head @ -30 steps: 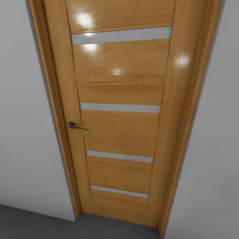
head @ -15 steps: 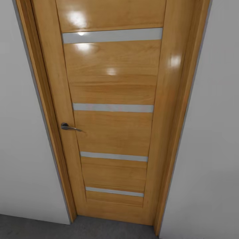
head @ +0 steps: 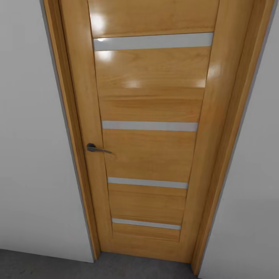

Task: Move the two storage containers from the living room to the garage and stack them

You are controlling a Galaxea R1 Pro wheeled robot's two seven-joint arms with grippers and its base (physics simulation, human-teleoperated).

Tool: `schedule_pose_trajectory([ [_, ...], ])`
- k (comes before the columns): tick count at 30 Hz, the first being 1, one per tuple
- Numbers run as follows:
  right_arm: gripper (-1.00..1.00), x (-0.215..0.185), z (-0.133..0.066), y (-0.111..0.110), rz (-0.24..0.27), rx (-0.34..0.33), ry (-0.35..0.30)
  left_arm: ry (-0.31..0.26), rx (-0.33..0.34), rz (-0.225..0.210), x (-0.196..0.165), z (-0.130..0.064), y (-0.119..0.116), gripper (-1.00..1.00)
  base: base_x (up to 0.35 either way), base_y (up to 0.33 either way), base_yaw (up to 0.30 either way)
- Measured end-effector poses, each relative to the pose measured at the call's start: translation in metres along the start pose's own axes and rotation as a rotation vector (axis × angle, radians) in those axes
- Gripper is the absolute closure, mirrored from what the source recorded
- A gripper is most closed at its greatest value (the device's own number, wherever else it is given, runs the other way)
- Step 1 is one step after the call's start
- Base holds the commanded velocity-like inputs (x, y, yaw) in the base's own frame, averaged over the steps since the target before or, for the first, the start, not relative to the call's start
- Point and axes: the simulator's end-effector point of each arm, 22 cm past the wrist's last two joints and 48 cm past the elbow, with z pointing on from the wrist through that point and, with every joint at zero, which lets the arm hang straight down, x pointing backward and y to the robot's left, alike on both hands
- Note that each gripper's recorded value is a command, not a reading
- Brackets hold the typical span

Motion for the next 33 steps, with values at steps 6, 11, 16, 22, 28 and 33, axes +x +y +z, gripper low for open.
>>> schedule_pose_trajectory([
  [6,-1.0,-0.0006,0.0,-0.0001,0.0,0.001,-0.002,0.0,0.0,0.0,-0.0001,0.0,0.0,-1.0,0.0,0.29,0.0],
  [11,-1.0,-0.0008,0.0,-0.0002,0.0,0.001,-0.004,0.0,0.0,0.0,0.0001,0.0,-0.0006,-1.0,0.0,0.09,0.0],
  [16,-1.0,-0.0009,0.0,-0.0002,-0.001,0.001,-0.004,0.0,0.002,0.0,0.0001,0.0,-0.0012,-1.0,0.0,0.018,0.0],
  [22,-1.0,-0.0008,0.0,-0.0002,-0.001,0.001,-0.004,0.0,0.002,0.001,0.0,0.0,-0.0013,-1.0,0.0,0.004,0.0],
  [28,-1.0,-0.0008,0.0,-0.0002,-0.001,0.001,-0.004,0.0,0.002,0.001,0.0,0.0,-0.0014,-1.0,0.0,0.0,0.0],
  [33,-1.0,-0.0008,0.0,-0.0002,-0.001,0.001,-0.004,0.0,0.002,0.002,0.0001,-0.0001,-0.0014,-1.0,0.041,0.0,0.0],
])
